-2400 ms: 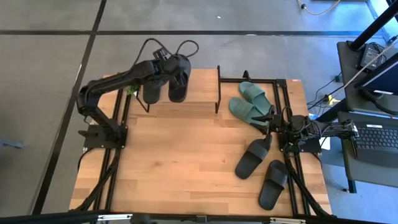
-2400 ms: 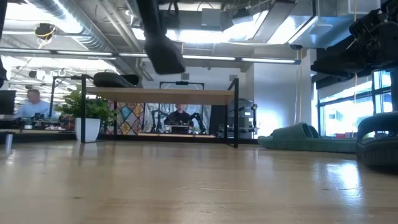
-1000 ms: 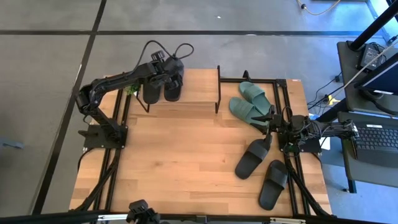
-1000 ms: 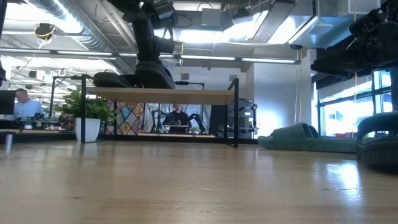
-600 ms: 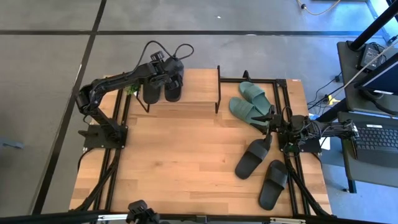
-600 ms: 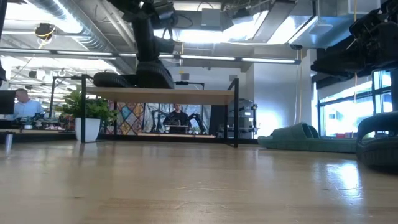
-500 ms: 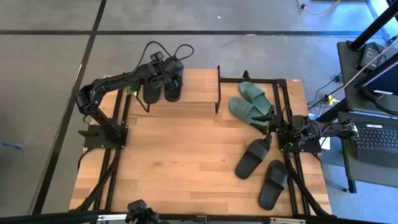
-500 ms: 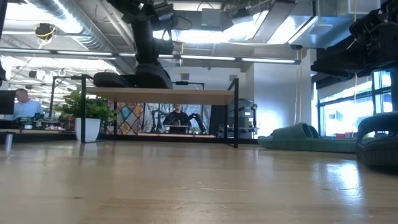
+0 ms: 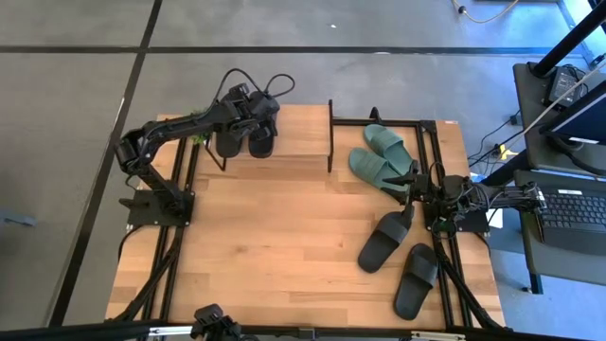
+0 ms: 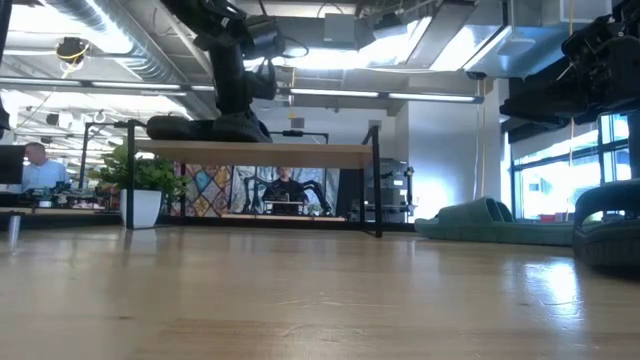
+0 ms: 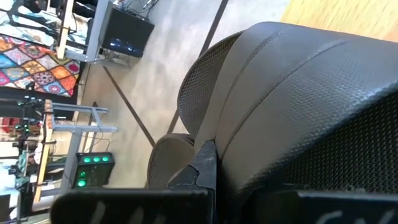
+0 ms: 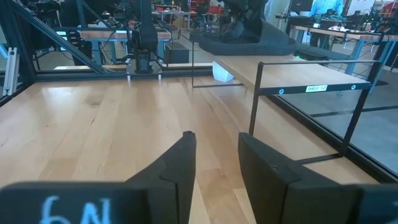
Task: Pick and place slides into the shelf
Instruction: Put the black slipper on the shelf
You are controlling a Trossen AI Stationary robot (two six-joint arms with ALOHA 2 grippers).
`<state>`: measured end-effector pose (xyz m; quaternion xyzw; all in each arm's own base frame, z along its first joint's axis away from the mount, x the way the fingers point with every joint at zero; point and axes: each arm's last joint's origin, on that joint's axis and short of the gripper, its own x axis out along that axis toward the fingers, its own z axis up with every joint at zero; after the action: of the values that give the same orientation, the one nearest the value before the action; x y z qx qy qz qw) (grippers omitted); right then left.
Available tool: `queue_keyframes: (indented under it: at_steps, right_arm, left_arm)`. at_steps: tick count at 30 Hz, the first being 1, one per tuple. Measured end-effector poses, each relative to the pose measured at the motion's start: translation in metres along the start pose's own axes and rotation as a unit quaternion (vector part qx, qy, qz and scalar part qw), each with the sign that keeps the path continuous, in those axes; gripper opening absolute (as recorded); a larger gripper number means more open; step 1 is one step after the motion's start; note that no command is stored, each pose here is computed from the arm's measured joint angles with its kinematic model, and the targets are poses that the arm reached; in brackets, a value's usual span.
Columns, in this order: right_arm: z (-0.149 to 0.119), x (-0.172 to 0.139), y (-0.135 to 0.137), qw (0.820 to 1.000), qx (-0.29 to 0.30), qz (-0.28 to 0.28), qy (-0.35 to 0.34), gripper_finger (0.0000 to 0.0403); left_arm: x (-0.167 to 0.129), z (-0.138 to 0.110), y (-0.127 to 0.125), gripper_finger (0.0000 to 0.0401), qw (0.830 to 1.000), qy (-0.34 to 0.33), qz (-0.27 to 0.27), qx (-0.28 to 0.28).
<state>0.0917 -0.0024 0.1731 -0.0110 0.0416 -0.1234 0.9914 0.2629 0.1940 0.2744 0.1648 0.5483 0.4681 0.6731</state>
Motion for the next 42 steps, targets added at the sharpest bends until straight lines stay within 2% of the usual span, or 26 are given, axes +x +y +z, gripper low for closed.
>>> queue_keyframes:
  at_steps: [4,14,24,34,42]
  right_arm:
    - [0.0000,0.0000,0.0000,1.000,0.000,0.000,0.000,0.0122]
    - [0.0000,0.0000,0.0000,1.000,0.000,0.000,0.000,0.0122]
    - [0.0001,0.0000,0.0000,1.000,0.000,0.000,0.000,0.0122]
    - [0.0001,0.0000,0.0000,1.000,0.000,0.000,0.000,0.0122]
    - [0.0001,0.0000,0.0000,1.000,0.001,0.000,0.000,0.0122]
  left_arm:
    - [0.0003,-0.0002,0.0001,0.0006,1.000,0.001,0.001,0.000]
    - [0.0007,-0.0007,0.0003,0.0073,1.000,0.003,0.001,0.004]
    - [0.0008,-0.0005,-0.0001,0.0092,1.000,0.001,-0.003,0.005]
    - [0.0011,-0.0003,-0.0011,0.0186,1.000,-0.003,-0.015,0.004]
    - [0.0011,-0.0005,-0.0007,0.0204,1.000,0.000,-0.008,0.018]
